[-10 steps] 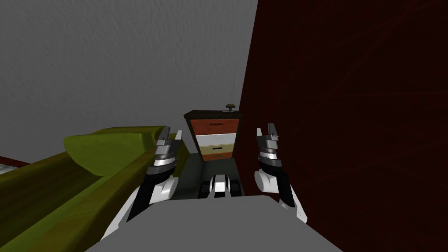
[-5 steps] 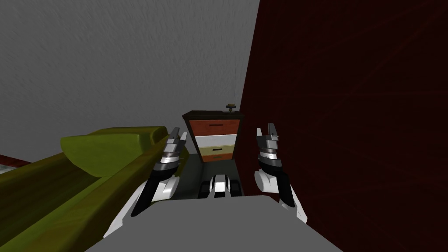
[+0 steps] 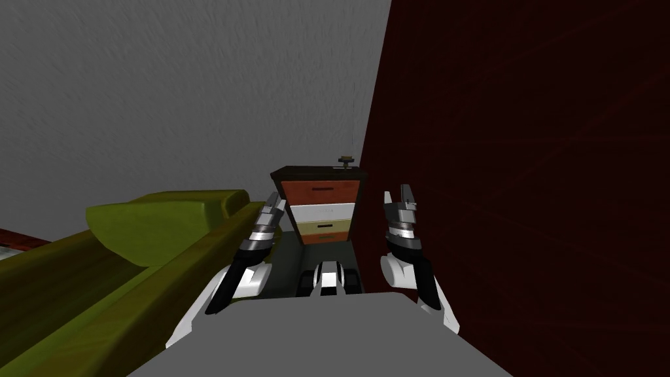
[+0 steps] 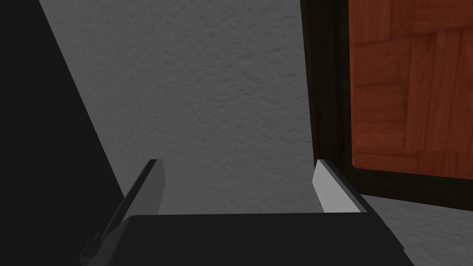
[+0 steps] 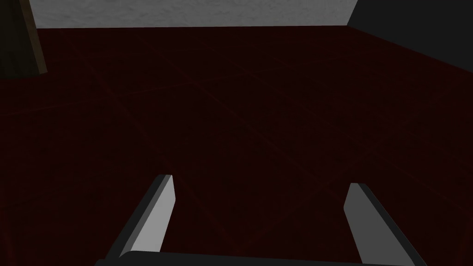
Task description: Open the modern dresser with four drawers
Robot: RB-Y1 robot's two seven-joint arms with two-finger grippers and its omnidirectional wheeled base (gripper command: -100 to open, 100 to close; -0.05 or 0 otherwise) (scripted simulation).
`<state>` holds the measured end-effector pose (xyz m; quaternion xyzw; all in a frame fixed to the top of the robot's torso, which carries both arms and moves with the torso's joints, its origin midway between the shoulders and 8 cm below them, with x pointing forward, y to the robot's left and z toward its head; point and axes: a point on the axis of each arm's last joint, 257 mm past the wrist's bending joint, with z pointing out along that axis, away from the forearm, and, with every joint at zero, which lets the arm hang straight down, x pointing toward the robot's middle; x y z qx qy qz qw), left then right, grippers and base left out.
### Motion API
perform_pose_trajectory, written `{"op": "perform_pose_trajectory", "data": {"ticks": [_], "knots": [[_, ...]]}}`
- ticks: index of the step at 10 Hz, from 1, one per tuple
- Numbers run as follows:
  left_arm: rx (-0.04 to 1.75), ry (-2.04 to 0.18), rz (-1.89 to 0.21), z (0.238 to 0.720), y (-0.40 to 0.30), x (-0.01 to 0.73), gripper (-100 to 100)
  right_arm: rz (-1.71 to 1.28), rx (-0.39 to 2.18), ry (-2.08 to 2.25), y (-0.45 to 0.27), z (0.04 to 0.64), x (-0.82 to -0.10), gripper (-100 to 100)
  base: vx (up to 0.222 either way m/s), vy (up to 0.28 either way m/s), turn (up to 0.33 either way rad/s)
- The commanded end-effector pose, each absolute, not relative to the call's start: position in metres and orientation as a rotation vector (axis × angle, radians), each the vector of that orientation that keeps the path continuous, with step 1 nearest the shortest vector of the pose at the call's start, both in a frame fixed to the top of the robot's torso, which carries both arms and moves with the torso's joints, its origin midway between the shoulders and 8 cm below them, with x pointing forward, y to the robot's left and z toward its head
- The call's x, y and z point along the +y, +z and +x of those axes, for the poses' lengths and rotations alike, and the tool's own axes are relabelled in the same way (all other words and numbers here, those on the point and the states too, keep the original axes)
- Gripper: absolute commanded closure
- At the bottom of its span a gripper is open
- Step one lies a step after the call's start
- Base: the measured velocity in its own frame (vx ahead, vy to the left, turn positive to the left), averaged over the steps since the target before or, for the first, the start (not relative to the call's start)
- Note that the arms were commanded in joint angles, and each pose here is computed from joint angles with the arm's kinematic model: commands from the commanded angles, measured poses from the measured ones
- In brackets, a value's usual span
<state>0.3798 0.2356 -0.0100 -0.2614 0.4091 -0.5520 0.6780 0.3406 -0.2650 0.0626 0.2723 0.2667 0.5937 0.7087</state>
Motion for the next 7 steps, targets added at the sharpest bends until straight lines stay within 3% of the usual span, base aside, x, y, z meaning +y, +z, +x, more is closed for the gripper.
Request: {"op": "perform_pose_trajectory", "data": {"ticks": [1, 7], "knots": [[0.972, -1.221, -0.616, 0.392, -0.024, 0.232, -100, 0.604, 0.592, 1.318, 0.063, 0.341, -0.265, 0, 0.058, -0.018, 0.027], [1.096, -1.173, -0.667, 0.412, -0.056, 0.219, -100, 0.604, 0.592, 1.318, 0.063, 0.341, -0.265, 0, 0.059, -0.019, 0.026]]}}
